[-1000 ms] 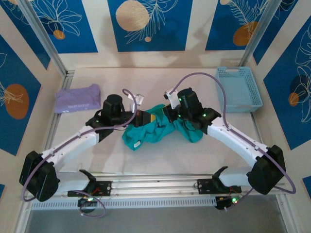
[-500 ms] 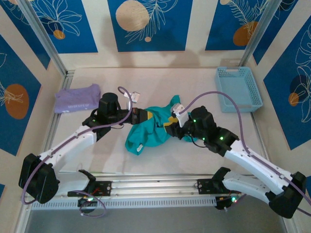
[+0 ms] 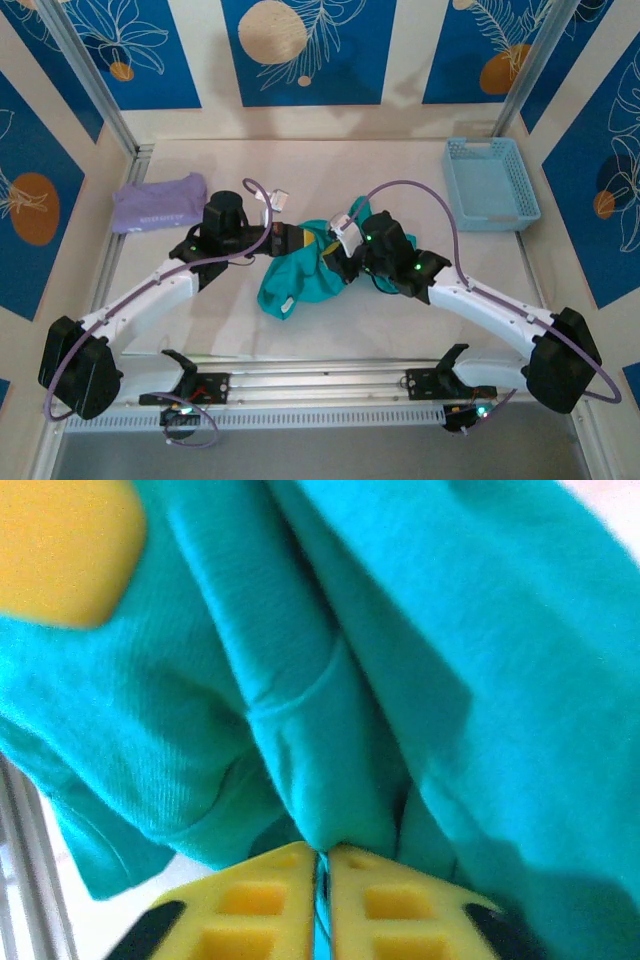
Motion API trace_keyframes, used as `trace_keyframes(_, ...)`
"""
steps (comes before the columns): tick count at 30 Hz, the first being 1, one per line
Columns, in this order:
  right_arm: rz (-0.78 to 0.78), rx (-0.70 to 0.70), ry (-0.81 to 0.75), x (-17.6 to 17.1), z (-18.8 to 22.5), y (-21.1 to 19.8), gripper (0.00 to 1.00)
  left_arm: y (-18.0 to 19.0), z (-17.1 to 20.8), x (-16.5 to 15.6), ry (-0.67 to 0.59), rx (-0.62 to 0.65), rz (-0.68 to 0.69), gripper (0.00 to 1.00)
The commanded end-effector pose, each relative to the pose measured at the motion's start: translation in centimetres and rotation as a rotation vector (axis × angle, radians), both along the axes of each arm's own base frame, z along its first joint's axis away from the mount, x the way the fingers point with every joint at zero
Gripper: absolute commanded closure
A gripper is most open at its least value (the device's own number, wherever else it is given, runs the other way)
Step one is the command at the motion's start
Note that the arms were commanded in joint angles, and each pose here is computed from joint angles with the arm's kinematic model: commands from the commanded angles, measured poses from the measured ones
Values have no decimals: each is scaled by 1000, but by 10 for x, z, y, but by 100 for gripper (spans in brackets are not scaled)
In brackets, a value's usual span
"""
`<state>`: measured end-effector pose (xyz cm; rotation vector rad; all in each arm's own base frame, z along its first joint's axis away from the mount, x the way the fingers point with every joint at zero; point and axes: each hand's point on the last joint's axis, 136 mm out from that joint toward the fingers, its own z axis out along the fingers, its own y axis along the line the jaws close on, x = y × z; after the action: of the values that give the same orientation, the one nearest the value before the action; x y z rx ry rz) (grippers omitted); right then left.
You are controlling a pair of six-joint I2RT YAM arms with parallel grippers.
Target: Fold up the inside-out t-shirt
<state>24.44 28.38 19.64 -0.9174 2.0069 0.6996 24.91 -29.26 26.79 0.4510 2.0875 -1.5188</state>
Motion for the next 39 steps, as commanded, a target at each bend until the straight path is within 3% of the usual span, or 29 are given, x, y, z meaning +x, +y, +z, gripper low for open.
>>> trace_keyframes(1,22,50,-49,2,28,5,100,2,12,2,-42,-26,-4,100)
trace_keyframes(7,76,169,-5,-20,70,-10,100,11,3,15,-40,4,54,100)
trace_keyframes(15,192,490,166,-43,137,-27,100,17,-5,26,-56,52,83,100)
trace_keyframes(18,186,543,218,-38,153,-26,100,23,-17,32,-83,130,118,100)
trace_keyframes(22,203,607,315,-29,163,-13,100,47,-43,58,-107,336,269,98)
trace_keyframes(24,180,581,326,-22,156,-5,100,48,-44,63,-121,366,272,100)
trace_keyframes(27,36,370,242,-5,110,-8,100,38,-37,58,-119,310,225,100)
trace_keyframes(28,1,311,213,-2,92,-12,97,36,-35,55,-116,285,212,100)
trace_keyframes(30,-30,248,186,5,61,-17,82,33,-29,51,-120,246,196,100)
trace_keyframes(33,7,197,187,6,27,-10,65,33,-23,46,-125,222,187,100)
trace_keyframes(39,72,160,205,14,-4,15,53,33,-20,42,-129,217,178,100)
